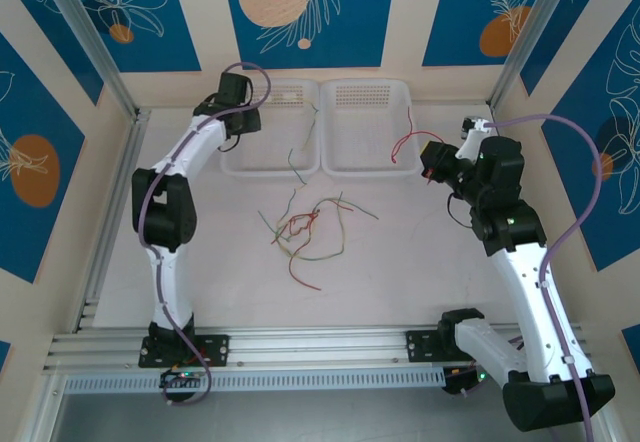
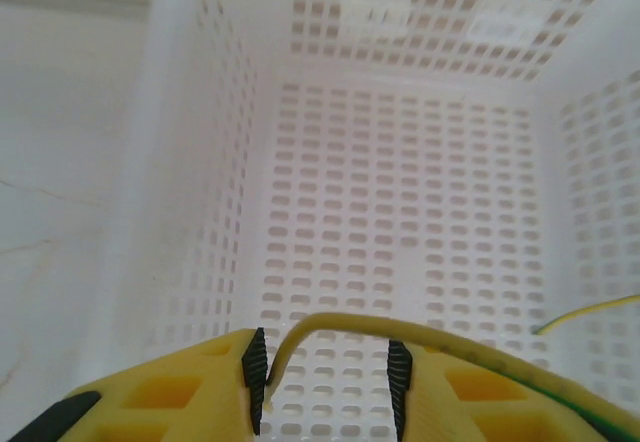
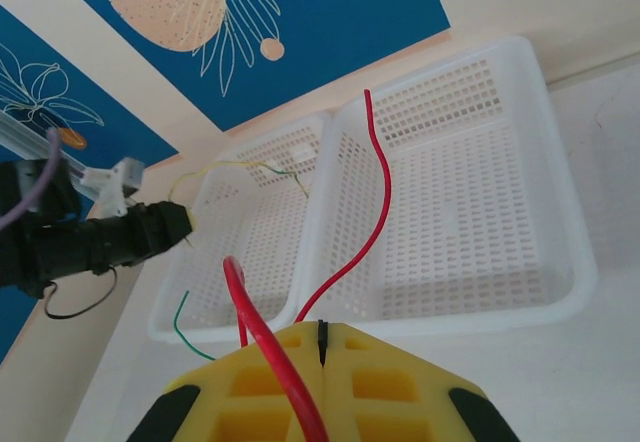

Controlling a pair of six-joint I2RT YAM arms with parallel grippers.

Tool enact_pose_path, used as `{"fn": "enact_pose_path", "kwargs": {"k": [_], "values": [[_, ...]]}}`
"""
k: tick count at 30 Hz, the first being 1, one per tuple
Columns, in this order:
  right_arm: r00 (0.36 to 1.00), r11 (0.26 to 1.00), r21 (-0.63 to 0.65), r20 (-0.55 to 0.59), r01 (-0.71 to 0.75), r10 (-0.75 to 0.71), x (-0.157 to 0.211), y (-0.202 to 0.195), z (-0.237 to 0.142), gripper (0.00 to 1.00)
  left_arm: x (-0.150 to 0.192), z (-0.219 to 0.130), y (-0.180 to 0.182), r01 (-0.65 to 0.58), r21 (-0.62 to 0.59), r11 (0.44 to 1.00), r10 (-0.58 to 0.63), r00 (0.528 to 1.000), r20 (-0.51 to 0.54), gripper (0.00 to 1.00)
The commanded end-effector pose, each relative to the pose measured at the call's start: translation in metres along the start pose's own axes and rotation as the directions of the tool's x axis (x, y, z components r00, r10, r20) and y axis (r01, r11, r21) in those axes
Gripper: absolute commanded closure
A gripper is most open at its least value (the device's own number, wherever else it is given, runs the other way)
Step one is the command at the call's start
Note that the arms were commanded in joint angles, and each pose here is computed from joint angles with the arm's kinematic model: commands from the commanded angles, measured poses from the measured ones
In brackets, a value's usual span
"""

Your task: Untangle the cables

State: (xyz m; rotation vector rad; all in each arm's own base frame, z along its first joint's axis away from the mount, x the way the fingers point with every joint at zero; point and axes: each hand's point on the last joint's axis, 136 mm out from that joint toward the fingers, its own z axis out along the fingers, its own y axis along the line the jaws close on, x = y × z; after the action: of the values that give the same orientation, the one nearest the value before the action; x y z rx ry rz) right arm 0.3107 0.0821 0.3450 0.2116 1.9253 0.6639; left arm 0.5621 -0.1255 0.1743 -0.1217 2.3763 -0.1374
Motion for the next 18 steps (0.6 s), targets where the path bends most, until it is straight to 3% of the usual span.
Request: {"fn": "enact_pose_path", "kwargs": {"k": [1,4,6,7,12,18], "values": [[0.998,0.999,-0.006,0.043,0.040,-0.040,-0.014,0.010,-0.007,1.00,-0.008,-0.026,-0.002,-0.017,-0.005,1.000,0.017,1.000,0.013,0.61],[0.998,0.999,-0.004,0.042,0.043,-0.043,-0.014,0.010,-0.006,1.00,-0.010,-0.036,-0.002,-0.028,0.006,1.000,0.028,0.999,0.027,0.71],[0.998,0.999,-0.005,0.043,0.043,-0.043,-0.013,0.010,-0.005,1.00,-0.010,-0.039,0.000,-0.039,0.000,0.999,0.039,0.998,0.045,0.98],[0.998,0.999,-0.005,0.044,0.044,-0.043,-0.013,0.011,-0.005,1.00,-0.011,-0.040,0.002,-0.041,-0.013,0.999,0.041,0.998,0.049,1.00],[0.998,0.999,-0.009,0.041,0.052,-0.052,-0.014,0.014,-0.004,1.00,-0.028,-0.073,0.013,-0.032,-0.069,0.997,0.039,0.994,0.103,1.00],[0.997,0.998,-0.009,0.048,0.059,-0.058,-0.016,0.015,-0.003,1.00,-0.054,-0.133,0.008,-0.009,-0.015,1.000,0.012,0.978,0.208,1.00]]}}
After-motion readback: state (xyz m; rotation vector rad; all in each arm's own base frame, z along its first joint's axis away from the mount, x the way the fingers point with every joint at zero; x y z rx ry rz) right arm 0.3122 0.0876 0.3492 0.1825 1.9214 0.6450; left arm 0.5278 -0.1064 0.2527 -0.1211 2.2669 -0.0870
